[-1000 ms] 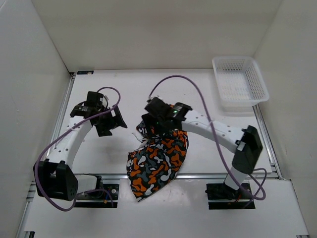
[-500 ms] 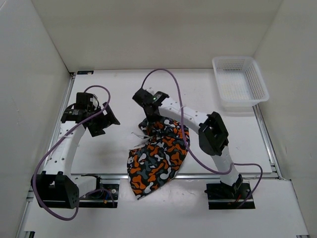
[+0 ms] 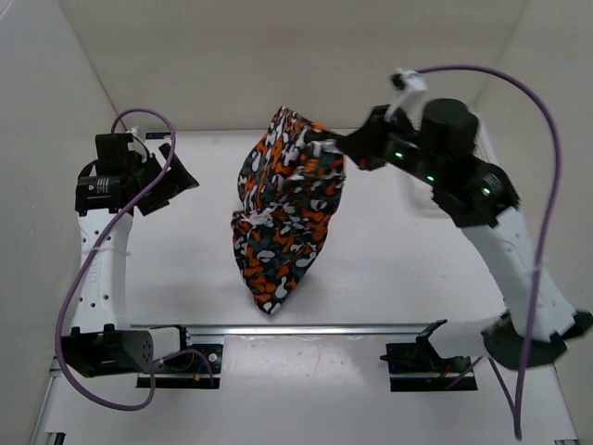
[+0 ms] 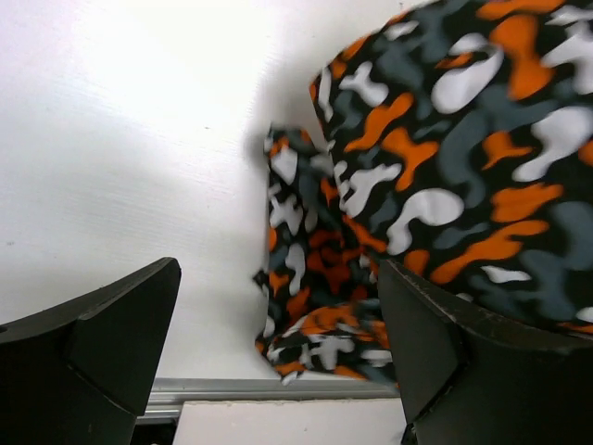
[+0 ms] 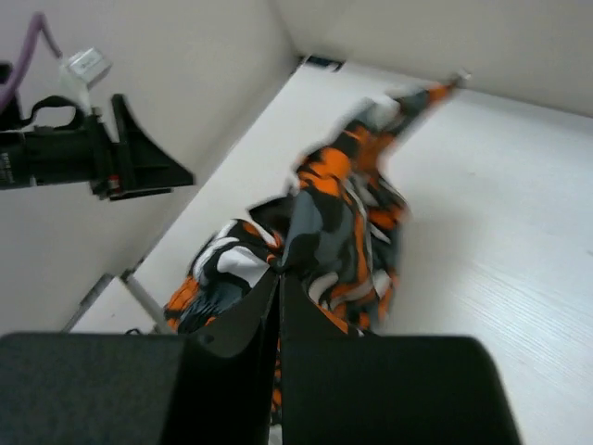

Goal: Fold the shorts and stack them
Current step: Flatten the shorts out

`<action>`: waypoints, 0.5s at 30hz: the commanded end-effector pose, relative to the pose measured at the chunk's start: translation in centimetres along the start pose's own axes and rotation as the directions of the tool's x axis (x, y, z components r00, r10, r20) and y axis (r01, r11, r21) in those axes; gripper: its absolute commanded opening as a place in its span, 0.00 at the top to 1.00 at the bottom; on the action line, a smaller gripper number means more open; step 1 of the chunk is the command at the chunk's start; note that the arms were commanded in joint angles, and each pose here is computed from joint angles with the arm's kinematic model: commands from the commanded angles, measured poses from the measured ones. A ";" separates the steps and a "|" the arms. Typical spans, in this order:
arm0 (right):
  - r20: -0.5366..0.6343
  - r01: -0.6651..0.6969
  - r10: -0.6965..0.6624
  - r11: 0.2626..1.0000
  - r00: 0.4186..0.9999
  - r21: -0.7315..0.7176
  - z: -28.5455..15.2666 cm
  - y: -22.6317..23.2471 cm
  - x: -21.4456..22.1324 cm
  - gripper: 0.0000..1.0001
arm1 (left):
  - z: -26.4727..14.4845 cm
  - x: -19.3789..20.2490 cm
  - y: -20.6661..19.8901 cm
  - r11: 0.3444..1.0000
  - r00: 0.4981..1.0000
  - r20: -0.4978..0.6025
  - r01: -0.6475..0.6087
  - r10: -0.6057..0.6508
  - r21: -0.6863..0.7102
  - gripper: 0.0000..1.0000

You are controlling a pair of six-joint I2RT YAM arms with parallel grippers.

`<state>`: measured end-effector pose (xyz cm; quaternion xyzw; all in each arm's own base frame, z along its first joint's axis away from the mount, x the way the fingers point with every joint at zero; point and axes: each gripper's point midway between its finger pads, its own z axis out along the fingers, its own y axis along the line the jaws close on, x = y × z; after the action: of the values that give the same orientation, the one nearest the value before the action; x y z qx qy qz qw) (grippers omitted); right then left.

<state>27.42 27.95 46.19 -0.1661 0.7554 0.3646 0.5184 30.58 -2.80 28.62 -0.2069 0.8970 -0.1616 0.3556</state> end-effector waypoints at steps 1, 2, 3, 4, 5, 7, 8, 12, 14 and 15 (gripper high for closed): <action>-0.076 -0.083 0.095 0.985 0.993 0.150 -0.8 -7.0 4.5 1.00 | -0.9 0.1 -0.8 0.998 0.999 -0.016 -0.039 0.039 0.047 0.01; -0.089 -0.097 0.118 0.973 0.989 0.209 -1.2 -9.1 5.8 0.85 | -0.1 1.2 -0.7 0.998 0.998 -0.050 -0.040 0.042 0.054 0.01; -0.130 -0.121 0.169 0.941 0.977 0.316 -1.8 -12.9 9.2 0.63 | 0.4 1.8 -1.0 0.997 0.997 -0.068 -0.036 0.041 0.069 0.01; -0.141 -0.125 0.193 0.913 0.971 0.389 -2.2 -15.2 10.9 0.40 | 0.9 2.7 -1.5 0.995 0.994 -0.090 -0.054 0.061 0.083 0.01; -0.179 -0.124 0.232 0.874 0.956 0.469 -3.0 -17.3 13.2 0.20 | 2.0 3.9 -1.4 0.995 0.991 -0.125 -0.042 0.053 0.091 0.01; -0.182 -0.138 0.311 0.776 0.933 0.616 -5.0 -21.1 16.4 0.17 | 2.9 5.5 -1.6 0.994 0.984 -0.171 -0.032 0.050 0.108 0.01; -0.166 -0.169 0.351 0.748 0.922 0.642 -5.5 -21.4 17.3 0.17 | 3.7 7.1 -1.8 0.992 0.976 -0.209 -0.034 0.059 0.120 0.01; -0.151 -0.204 0.385 0.736 0.911 0.646 -5.7 -20.6 19.3 0.17 | 5.1 10.6 -2.5 0.988 0.954 -0.281 -0.061 0.101 0.145 0.02; -0.163 -0.219 0.406 0.741 0.899 0.635 -4.9 -19.8 20.2 0.18 | 5.7 13.0 -3.3 0.982 0.932 -0.334 -0.088 0.140 0.167 0.05; -0.180 -0.216 0.403 0.756 0.897 0.617 -4.6 -19.1 20.4 0.18 | 6.3 13.6 -3.7 0.982 0.928 -0.342 -0.095 0.147 0.166 0.06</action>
<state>27.51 12.68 18.12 0.0689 0.9415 0.1302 0.3031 26.64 -11.05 17.97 -0.1180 0.9484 -0.2140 0.2019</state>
